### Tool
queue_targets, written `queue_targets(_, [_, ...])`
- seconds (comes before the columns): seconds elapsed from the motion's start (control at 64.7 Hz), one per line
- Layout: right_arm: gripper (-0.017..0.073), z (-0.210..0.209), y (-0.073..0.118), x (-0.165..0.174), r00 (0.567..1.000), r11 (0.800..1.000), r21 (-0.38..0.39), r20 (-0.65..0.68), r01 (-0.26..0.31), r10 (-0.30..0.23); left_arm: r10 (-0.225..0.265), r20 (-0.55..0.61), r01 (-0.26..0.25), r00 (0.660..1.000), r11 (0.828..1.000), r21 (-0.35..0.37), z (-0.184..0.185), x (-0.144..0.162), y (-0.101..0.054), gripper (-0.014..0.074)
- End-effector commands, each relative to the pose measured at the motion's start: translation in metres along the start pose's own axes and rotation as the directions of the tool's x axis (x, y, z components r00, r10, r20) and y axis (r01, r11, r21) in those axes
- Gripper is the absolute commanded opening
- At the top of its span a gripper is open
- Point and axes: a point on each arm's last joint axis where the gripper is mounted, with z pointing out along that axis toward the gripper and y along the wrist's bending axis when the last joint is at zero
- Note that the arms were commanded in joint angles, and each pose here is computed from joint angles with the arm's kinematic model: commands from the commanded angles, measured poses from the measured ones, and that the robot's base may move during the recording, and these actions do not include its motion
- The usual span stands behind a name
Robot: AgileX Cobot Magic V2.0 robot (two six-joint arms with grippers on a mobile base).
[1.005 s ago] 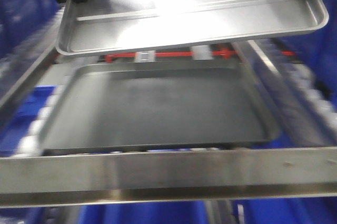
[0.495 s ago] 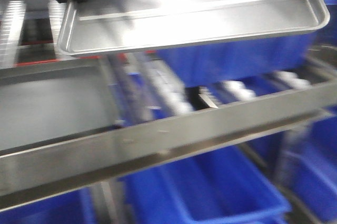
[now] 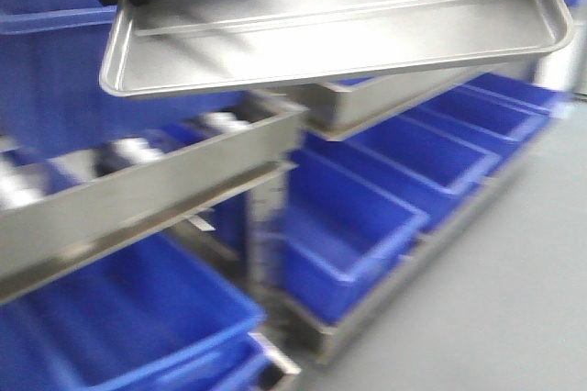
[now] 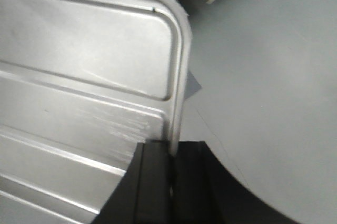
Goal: Grab silver tray and place in blue box
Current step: 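Hold the tray in both grippers while the base drives to the blue bin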
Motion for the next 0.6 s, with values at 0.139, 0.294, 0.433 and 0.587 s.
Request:
queue_targets(0.139, [0.0057,-0.0206,-0.003,-0.0124,0.992,1.0,0.0,0.128,0.02,-0.02,0.043,0.065,-0.043,0.997,0.999,-0.004,-0.0191,-0.0051,0.0011,-0.0104])
queue_targets(0.294, [0.0057,-0.0206,-0.003,-0.0124,0.992,1.0,0.0,0.128,0.02,-0.02,0.043,0.065,-0.043,0.997,0.999,-0.004,-0.0191,-0.0051,0.0011,-0.0104])
queue_targets(0.433, [0.0057,-0.0206,-0.003,-0.0124,0.992,1.0,0.0,0.128,0.02,-0.02,0.043,0.065,-0.043,0.997,0.999,-0.004,-0.0191,-0.0051,0.0011,-0.0104])
queue_targets(0.587, [0.0057,-0.0206,-0.003,-0.0123,0.992,1.0,0.001,0.127,0.02,-0.02,0.037,0.059,-0.038,0.998,0.999,0.006,-0.0191,-0.0045,0.0003,-0.0104])
